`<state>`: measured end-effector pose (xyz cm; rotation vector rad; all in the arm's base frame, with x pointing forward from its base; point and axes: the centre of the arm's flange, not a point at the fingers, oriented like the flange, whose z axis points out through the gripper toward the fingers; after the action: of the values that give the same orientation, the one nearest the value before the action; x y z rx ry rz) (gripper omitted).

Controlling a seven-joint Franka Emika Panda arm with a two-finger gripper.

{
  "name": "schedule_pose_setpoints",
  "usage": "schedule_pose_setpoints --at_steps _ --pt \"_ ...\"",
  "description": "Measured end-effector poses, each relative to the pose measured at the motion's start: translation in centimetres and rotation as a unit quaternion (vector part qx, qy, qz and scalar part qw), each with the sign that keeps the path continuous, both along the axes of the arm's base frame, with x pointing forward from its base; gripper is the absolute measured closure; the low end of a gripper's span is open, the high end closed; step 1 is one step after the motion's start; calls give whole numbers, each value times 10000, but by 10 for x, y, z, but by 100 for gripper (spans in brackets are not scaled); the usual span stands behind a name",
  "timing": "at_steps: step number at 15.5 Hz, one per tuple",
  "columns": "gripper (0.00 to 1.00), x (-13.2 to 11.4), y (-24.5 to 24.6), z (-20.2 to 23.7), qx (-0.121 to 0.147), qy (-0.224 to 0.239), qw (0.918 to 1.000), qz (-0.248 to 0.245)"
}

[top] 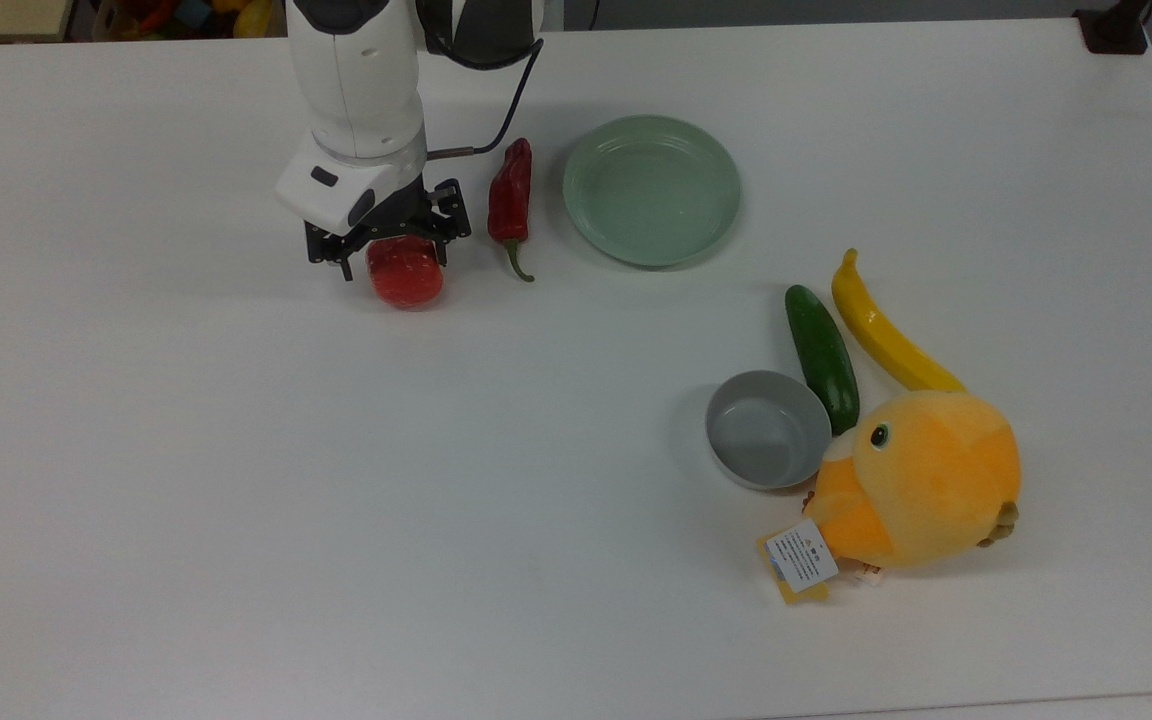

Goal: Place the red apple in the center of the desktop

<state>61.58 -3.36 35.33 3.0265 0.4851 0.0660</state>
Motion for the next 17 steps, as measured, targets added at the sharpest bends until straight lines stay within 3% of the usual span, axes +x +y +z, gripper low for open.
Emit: schedule_pose_setpoints --at_steps 6,9,11,14,15,17 --pt "0 12 1 40 13 -106 9999 -21" --pt "0 14 9 98 279 -361 9981 -403" --pt "0 10 17 141 522 -568 9920 -1003" --pt "0 -1 38 183 723 -646 9736 -2068" --pt "0 -5 45 194 777 -690 9674 -2308" --pt "0 -17 54 211 792 -641 9633 -2485"
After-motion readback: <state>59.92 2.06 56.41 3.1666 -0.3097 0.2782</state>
